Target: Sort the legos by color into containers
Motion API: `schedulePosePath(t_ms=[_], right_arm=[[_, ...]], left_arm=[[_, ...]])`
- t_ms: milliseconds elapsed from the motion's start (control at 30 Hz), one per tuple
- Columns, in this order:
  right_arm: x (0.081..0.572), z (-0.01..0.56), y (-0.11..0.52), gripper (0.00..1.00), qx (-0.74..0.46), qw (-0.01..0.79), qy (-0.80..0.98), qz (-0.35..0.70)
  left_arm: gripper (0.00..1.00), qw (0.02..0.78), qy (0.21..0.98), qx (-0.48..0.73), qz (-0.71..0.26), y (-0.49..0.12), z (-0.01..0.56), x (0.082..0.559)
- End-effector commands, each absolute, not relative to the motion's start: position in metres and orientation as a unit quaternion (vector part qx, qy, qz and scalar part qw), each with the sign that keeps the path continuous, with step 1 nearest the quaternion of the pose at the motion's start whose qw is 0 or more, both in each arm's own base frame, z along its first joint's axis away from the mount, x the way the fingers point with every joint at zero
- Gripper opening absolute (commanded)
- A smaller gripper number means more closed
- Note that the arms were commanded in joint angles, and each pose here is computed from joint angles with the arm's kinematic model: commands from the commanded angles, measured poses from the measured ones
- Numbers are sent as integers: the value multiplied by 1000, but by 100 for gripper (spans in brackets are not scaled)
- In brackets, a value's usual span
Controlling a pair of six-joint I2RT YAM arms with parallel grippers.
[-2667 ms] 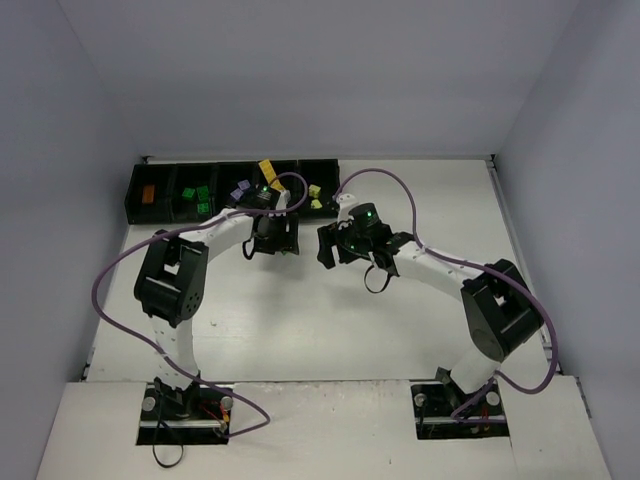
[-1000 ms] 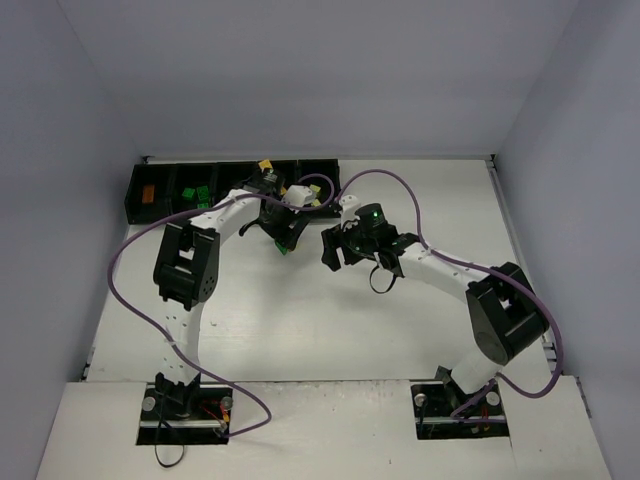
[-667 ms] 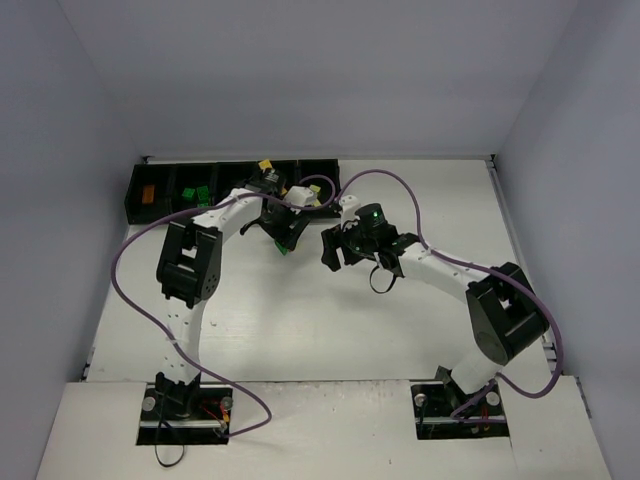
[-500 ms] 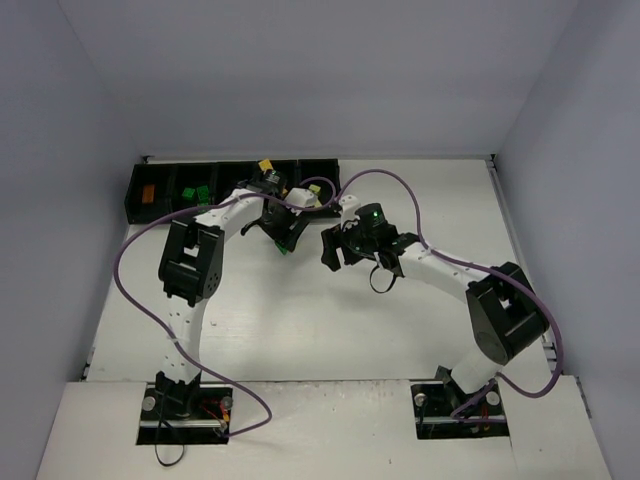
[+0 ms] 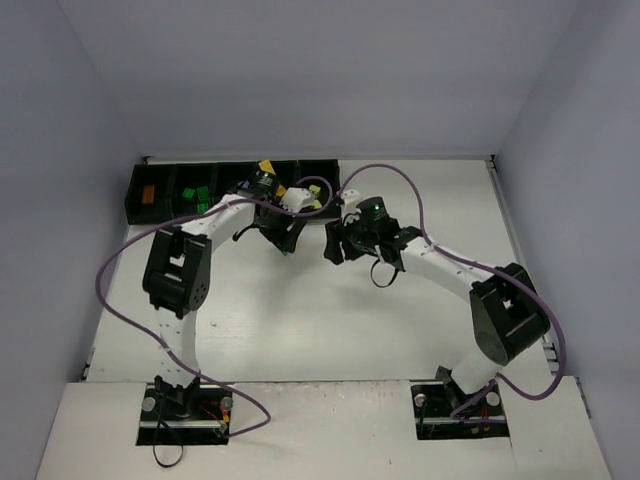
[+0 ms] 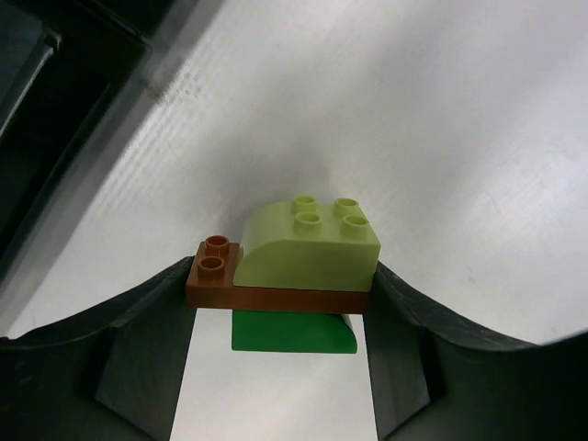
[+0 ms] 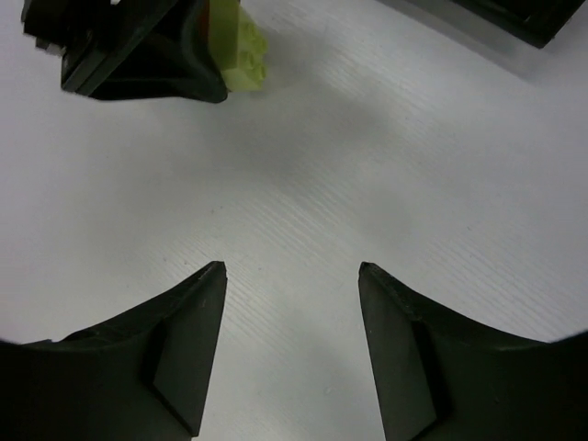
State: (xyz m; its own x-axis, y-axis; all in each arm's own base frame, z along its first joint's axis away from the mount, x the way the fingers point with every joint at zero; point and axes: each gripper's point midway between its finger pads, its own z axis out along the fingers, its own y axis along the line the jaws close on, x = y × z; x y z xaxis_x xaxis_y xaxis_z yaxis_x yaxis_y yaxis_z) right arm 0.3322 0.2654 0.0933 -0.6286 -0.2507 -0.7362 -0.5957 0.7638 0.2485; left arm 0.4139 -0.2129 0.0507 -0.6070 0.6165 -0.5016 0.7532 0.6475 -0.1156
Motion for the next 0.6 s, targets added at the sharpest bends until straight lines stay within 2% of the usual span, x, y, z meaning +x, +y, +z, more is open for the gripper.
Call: schedulePosePath(t_ms=[0, 33, 67, 133, 233, 400, 567], right_arm=[[355, 178, 280, 55, -223, 422, 832, 283], [357, 186, 281, 52, -211, 421, 833, 290], [365, 206, 283, 50, -200, 433, 827, 299], [367, 217, 286, 46, -170, 417, 832, 323], [368, 243, 297, 46, -152, 402, 820, 379], [358, 275, 320, 52, -154, 368, 797, 454], [353, 289, 329, 58, -161, 362, 784, 478]], left_arm=[[44, 344, 829, 400, -182, -228, 137, 424], [44, 379, 813, 403, -182, -228, 163, 420], [44, 381, 812, 404, -183, -225, 157, 411], [44, 445, 777, 408, -181, -227, 193, 409], [44, 485, 749, 413, -184, -226, 214, 396], [44, 516, 723, 417, -194, -227, 234, 380], [45, 539, 696, 430, -197, -234, 251, 366]])
